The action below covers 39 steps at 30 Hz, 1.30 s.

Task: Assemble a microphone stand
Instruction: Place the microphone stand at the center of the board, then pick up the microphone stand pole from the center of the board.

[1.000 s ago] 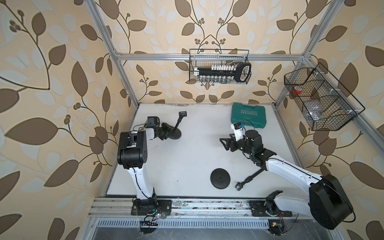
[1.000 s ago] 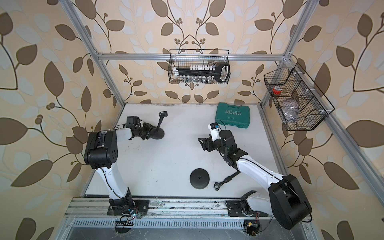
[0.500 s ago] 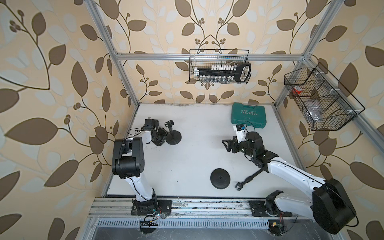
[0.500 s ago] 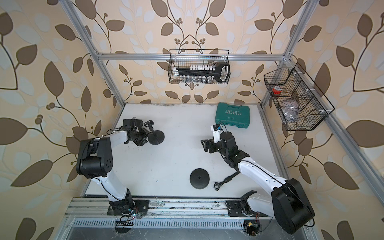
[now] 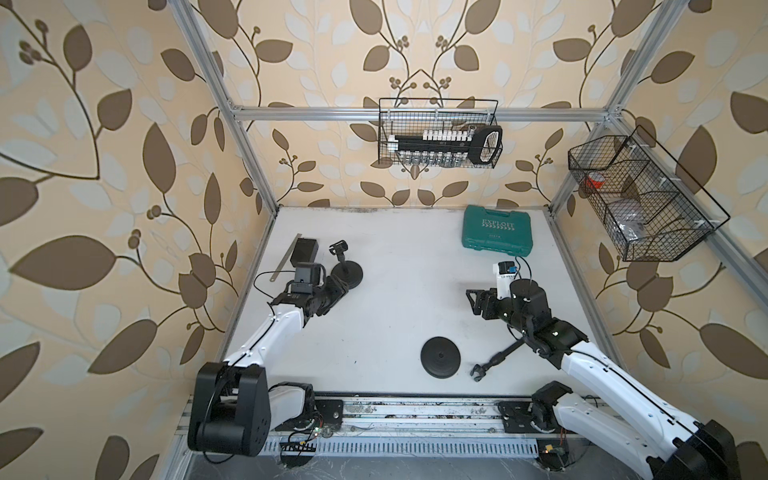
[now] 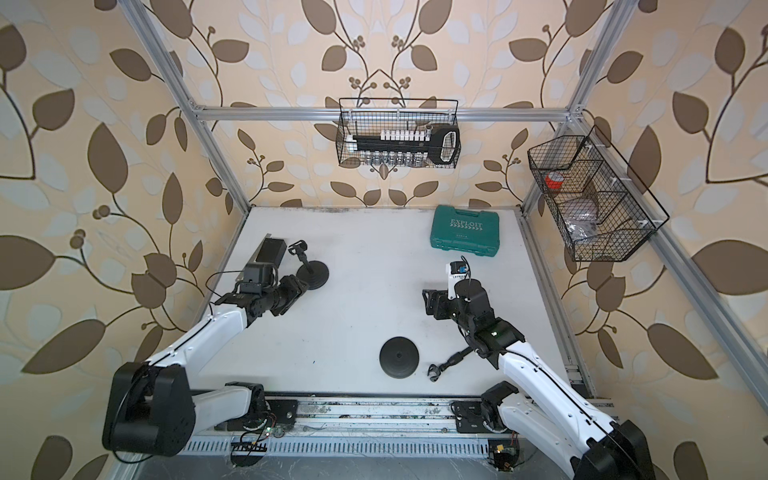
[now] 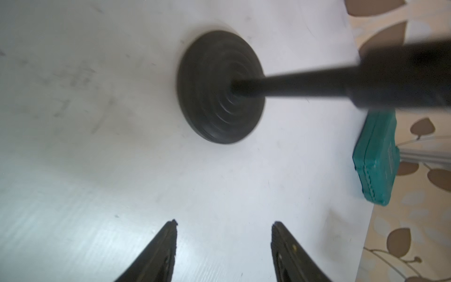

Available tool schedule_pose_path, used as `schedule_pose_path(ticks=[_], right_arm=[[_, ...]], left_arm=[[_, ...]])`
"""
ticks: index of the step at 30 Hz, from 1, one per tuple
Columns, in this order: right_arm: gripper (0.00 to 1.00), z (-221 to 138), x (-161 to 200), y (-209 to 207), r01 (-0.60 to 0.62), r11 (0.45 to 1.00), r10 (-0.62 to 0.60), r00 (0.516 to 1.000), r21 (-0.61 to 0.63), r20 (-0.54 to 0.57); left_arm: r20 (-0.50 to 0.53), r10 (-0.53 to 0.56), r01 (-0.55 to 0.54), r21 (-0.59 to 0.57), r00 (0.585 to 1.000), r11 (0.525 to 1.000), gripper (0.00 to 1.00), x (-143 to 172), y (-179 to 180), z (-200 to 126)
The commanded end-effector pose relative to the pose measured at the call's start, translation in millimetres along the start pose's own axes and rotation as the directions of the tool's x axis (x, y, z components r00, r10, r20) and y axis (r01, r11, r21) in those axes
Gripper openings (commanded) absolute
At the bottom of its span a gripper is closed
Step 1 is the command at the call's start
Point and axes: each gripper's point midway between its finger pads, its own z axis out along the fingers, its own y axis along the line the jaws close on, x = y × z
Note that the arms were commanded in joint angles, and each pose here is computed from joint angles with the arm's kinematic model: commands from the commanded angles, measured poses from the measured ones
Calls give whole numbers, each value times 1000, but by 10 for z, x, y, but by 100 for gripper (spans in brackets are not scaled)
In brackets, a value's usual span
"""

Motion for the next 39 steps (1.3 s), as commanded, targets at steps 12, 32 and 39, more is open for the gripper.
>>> schedule_pose_path(ticks=[12,32,39], right_arm=[[87,-317,656,-869,-231,900,345,895,369,-281],[64,-522,1513,-1111,-416,624,751,554,661,-360],[54,-424,1547,-1104,-407,618,762,518,672,-387]], left_arm=[[-244,576,-527,238,780,816,53,1465,-1104,72],[-246,709,-616,363,660,699,56,1812,-1101,-62],[-261,708,-617,355,656,702,56,1829,-1074,-29]])
